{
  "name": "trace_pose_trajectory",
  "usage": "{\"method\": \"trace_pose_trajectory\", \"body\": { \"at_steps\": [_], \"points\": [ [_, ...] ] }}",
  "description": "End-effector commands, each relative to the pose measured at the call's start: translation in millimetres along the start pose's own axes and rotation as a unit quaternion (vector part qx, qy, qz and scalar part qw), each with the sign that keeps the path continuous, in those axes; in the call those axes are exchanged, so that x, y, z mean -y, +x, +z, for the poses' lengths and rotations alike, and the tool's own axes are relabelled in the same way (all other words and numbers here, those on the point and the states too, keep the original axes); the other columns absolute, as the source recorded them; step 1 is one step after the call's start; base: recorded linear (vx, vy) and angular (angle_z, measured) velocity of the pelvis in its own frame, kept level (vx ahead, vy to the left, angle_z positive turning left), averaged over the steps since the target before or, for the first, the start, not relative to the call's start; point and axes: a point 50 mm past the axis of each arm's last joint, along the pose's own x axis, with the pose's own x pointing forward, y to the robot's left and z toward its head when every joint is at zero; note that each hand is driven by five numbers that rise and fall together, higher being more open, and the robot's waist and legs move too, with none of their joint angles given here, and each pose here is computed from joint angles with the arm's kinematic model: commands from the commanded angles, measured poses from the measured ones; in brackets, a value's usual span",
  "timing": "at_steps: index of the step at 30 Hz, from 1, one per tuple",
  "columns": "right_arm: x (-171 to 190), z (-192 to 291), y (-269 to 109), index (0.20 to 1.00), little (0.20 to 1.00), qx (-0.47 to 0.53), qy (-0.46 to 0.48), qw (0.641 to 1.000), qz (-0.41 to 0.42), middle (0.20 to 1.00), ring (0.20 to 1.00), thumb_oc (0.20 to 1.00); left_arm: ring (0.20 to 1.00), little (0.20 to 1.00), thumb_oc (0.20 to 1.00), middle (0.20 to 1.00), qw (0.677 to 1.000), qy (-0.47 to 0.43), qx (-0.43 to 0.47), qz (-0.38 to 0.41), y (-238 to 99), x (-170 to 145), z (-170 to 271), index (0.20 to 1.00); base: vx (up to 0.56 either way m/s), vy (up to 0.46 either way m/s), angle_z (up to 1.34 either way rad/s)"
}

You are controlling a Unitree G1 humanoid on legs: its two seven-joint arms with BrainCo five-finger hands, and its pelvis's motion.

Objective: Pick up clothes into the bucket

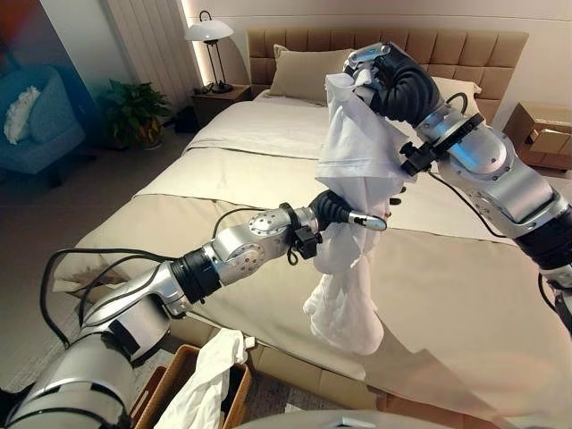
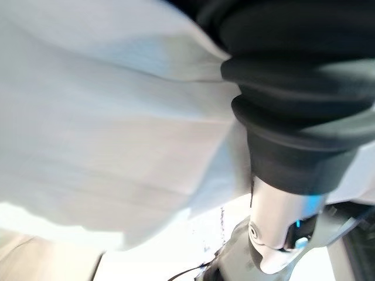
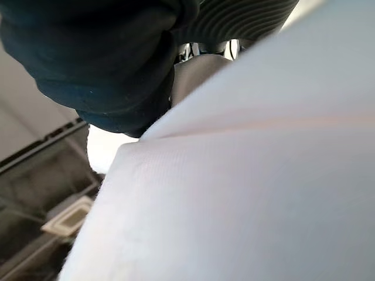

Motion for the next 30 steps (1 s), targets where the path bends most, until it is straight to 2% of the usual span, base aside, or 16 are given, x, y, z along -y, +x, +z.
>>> {"method": "trace_pose_trajectory", "body": {
  "at_steps": [1, 2, 3, 4, 8, 10, 11, 15, 19, 23, 24, 25, 26, 28, 29, 30],
  "points": [
    [29.3, 43.9, 24.3, 0.2, 0.2, 0.087, -0.018, 0.995, -0.05, 0.2, 0.2, 0.2, 0.733, 0.733, 0.733, 0.733, 1.0, 0.022, -0.007, -0.021, 2.0, -3.3, 9.2, 0.733, 0.0, 0.0, 0.0],
    [29.3, 44.0, 24.3, 0.2, 0.2, 0.087, -0.018, 0.995, -0.05, 0.2, 0.2, 0.2, 0.617, 0.617, 0.617, 0.617, 1.0, 0.022, -0.007, -0.021, 2.0, -3.3, 9.2, 0.617, 0.0, 0.0, 0.0],
    [35.3, 44.8, 25.9, 0.2, 0.2, 0.089, -0.021, 0.994, -0.066, 0.2, 0.2, 0.2, 0.354, 0.354, 0.354, 0.354, 0.999, 0.029, -0.007, -0.015, -0.1, -6.2, 9.7, 0.354, 0.0, 0.0, 0.0],
    [39.4, 43.8, 25.6, 0.2, 0.2, 0.087, -0.021, 0.993, -0.08, 0.2, 0.2, 0.2, 0.2, 0.2, 0.2, 0.2, 0.999, 0.034, -0.008, -0.009, -1.6, -8.4, 9.5, 0.2, 0.0, 0.0, 0.0],
    [49.8, 43.5, 25.0, 0.2, 0.2, 0.082, -0.034, 0.991, -0.103, 0.2, 0.2, 0.2, 0.2, 0.2, 0.2, 0.2, 0.997, 0.075, -0.03, 0.0, -7.1, -15.0, 10.9, 0.2, 0.0, 0.0, 0.0],
    [58.9, 38.8, 20.1, 0.2, 0.2, 0.071, -0.036, 0.989, -0.126, 0.2, 0.2, 0.2, 0.2, 0.2, 0.2, 0.2, 0.988, 0.14, -0.053, 0.027, -17.2, -29.0, 19.6, 0.2, 0.0, 0.0, 0.0],
    [59.1, 38.8, 19.9, 0.2, 0.2, 0.071, -0.036, 0.989, -0.127, 0.2, 0.2, 0.2, 0.2, 0.2, 0.2, 0.2, 0.988, 0.14, -0.054, 0.027, -17.3, -29.0, 19.6, 0.2, 0.0, 0.0, 0.0],
    [68.1, 26.7, 2.2, 0.2, 0.2, 0.05, -0.032, 0.987, -0.151, 0.2, 0.2, 0.2, 0.2, 0.2, 0.2, 0.2, 0.966, 0.238, -0.077, 0.065, -33.2, -46.2, 39.3, 0.2, 0.0, 0.0, 0.0],
    [70.7, 15.1, -15.1, 0.2, 0.2, 0.037, -0.014, 0.985, -0.17, 0.2, 0.2, 0.2, 0.2, 0.2, 0.2, 0.2, 0.96, 0.257, -0.061, 0.093, -44.7, -53.0, 53.6, 0.2, 0.0, 0.0, 0.0],
    [72.7, -6.8, -49.8, 0.2, 0.2, 0.013, 0.025, 0.977, -0.21, 0.2, 0.2, 0.2, 0.2, 0.2, 0.2, 0.2, 0.94, 0.307, -0.029, 0.146, -65.1, -63.7, 80.0, 0.2, 0.0, 0.0, 0.0],
    [72.5, -7.1, -50.9, 0.435, 0.435, 0.012, 0.025, 0.977, -0.211, 0.435, 0.435, 0.435, 0.2, 0.2, 0.2, 0.2, 0.94, 0.307, -0.03, 0.145, -64.8, -63.5, 79.4, 0.2, 0.0, 0.0, 0.0],
    [69.3, -14.7, -65.2, 0.884, 0.884, -0.001, 0.028, 0.976, -0.218, 0.884, 0.884, 0.884, 0.2, 0.2, 0.2, 0.2, 0.926, 0.335, -0.003, 0.173, -71.8, -67.1, 94.3, 0.2, 0.0, 0.0, 0.0],
    [68.3, -21.7, -73.1, 1.0, 1.0, -0.009, 0.041, 0.972, -0.23, 1.0, 1.0, 1.0, 0.2, 0.2, 0.2, 0.2, 0.917, 0.351, 0.008, 0.19, -75.7, -69.8, 102.1, 0.2, 0.01, -0.014, 0.04],
    [64.4, -32.3, -89.5, 1.0, 1.0, -0.029, 0.049, 0.969, -0.242, 1.0, 1.0, 1.0, 0.2, 0.2, 0.2, 0.2, 0.89, 0.398, 0.02, 0.222, -85.8, -73.6, 117.2, 0.2, 0.0, -0.006, 0.02],
    [60.0, -43.1, -101.8, 1.0, 1.0, -0.046, 0.061, 0.963, -0.257, 1.0, 1.0, 1.0, 0.2, 0.2, 0.2, 0.2, 0.861, 0.447, 0.006, 0.244, -93.3, -77.7, 125.8, 0.2, 0.0, 0.0, 0.0],
    [59.7, -43.3, -103.2, 1.0, 1.0, -0.047, 0.061, 0.963, -0.258, 1.0, 1.0, 1.0, 0.2, 0.2, 0.2, 0.2, 0.861, 0.448, 0.005, 0.243, -92.5, -77.5, 125.1, 0.2, 0.01, -0.012, 0.06]
  ]
}}
